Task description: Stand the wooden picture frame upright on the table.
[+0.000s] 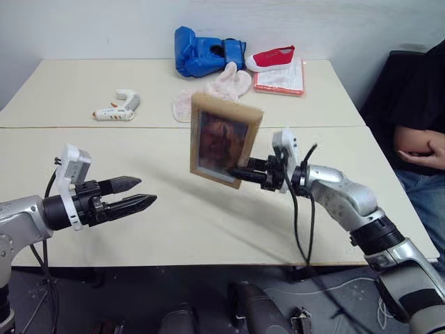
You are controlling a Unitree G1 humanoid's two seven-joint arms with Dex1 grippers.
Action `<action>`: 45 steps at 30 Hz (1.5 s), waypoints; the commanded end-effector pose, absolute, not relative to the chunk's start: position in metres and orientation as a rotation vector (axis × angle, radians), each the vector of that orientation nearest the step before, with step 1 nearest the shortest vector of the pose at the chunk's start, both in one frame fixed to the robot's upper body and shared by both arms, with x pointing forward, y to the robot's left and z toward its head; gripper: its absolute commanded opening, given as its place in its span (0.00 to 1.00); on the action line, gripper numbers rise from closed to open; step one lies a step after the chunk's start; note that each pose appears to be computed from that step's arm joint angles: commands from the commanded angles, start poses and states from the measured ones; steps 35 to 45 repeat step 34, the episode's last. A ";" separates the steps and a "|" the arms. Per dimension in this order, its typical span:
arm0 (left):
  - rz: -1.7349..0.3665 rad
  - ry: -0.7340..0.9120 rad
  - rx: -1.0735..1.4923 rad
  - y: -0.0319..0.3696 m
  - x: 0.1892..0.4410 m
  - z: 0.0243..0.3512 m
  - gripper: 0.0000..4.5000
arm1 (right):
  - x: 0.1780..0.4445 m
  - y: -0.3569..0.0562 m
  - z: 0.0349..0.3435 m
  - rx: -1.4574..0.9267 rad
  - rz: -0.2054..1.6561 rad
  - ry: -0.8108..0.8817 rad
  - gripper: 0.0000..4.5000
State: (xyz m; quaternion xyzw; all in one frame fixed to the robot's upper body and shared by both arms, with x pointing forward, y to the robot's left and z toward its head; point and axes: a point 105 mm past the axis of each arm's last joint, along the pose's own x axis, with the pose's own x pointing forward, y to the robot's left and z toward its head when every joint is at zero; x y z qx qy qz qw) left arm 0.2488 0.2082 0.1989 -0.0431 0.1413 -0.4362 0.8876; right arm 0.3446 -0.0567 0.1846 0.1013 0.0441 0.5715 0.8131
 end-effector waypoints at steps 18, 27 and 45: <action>-1.005 0.244 0.041 0.195 0.254 0.206 1.00 | 0.312 -0.059 0.129 0.145 1.346 0.438 0.83; -1.052 0.234 0.109 0.193 0.257 0.203 1.00 | 0.294 -0.134 0.163 -0.291 1.346 0.310 0.99; -1.039 0.066 0.177 0.196 0.266 0.239 1.00 | 0.266 -0.194 0.221 -0.235 1.330 0.247 0.99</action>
